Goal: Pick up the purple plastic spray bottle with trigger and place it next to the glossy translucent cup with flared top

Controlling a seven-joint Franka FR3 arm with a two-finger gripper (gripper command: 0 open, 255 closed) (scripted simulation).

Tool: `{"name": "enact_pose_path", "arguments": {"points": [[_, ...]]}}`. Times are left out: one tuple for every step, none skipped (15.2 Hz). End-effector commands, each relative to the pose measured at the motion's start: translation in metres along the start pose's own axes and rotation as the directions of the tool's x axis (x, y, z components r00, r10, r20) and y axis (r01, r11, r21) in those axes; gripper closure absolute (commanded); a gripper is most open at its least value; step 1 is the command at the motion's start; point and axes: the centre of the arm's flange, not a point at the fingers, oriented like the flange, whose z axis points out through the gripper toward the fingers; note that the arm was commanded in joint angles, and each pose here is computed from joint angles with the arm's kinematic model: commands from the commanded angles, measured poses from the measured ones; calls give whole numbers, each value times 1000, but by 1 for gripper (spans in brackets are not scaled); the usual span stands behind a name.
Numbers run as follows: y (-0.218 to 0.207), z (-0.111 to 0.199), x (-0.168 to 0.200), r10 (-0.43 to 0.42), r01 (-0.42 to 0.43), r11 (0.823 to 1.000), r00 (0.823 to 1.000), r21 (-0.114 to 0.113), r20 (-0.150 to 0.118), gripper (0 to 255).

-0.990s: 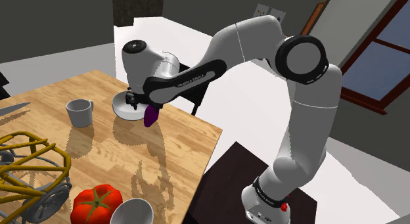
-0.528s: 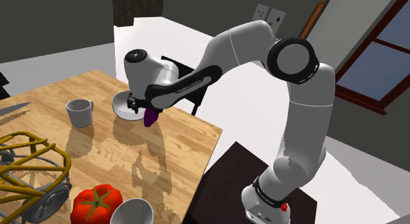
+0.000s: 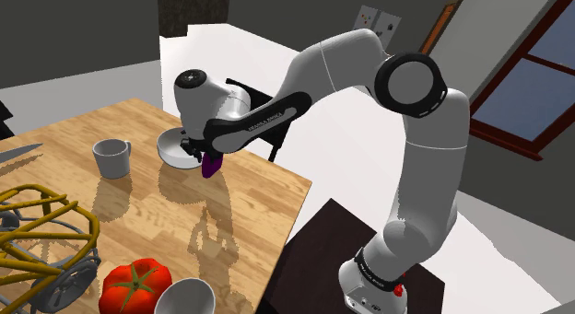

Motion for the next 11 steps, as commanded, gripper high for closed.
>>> {"name": "enact_pose_path", "arguments": {"points": [[0, 0, 0, 0, 0, 1000, 1000, 0, 0, 255], [0, 0, 0, 0, 0, 1000, 1000, 0, 0, 255], [0, 0, 0, 0, 0, 1000, 1000, 0, 0, 255], [0, 0, 0, 0, 0, 1000, 1000, 0, 0, 255], [0, 0, 0, 0, 0, 1000, 1000, 0, 0, 255], [0, 0, 0, 0, 0, 1000, 1000, 0, 0, 255], [0, 0, 0, 0, 0, 1000, 1000, 0, 0, 255], [0, 0, 0, 0, 0, 1000, 1000, 0, 0, 255], [1, -5, 2, 0, 0, 1000, 1000, 0, 0, 255], [1, -10, 3, 0, 0, 1000, 1000, 0, 0, 255], [1, -15, 5, 0, 0, 1000, 1000, 0, 0, 255]]}}
